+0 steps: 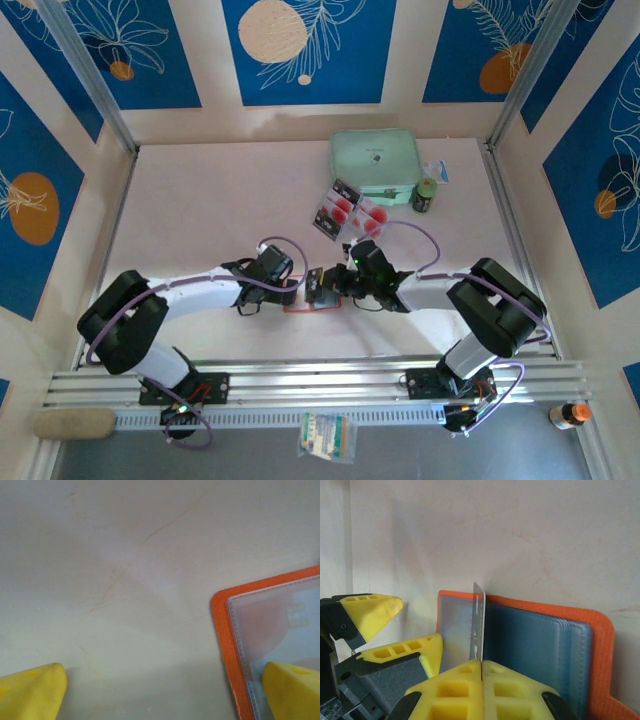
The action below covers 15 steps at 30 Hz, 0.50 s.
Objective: Put the credit cards into the card holder
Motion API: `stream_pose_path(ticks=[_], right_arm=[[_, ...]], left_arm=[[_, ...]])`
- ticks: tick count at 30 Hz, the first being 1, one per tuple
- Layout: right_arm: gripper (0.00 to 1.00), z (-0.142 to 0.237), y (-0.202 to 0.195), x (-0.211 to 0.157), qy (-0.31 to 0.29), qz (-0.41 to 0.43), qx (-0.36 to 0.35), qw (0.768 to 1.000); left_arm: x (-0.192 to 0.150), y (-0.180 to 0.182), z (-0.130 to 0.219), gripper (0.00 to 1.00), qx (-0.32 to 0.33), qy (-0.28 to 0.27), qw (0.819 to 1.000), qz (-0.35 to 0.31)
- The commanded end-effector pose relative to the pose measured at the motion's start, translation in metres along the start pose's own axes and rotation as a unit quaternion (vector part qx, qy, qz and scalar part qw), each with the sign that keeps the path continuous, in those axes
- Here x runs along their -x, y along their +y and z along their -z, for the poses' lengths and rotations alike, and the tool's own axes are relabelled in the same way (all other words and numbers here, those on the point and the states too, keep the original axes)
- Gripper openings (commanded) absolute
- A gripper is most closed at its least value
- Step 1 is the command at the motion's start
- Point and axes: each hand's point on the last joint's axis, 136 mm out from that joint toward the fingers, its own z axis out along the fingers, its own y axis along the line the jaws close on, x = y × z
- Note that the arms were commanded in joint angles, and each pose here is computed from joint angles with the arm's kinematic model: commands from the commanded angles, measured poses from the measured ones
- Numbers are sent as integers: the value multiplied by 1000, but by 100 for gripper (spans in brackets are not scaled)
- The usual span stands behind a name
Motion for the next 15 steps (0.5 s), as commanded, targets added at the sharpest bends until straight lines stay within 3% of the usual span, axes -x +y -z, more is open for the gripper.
stream_pose_path(ticks=[1,15], right_arm=[[0,-3,-6,-7,7,-5,-5,1000],[0,1,-13,-18,11,-17,-14,1000]], left_arm=[[-12,8,0,100,16,14,1000,-5],[-13,9,0,100,17,14,1000,-5]])
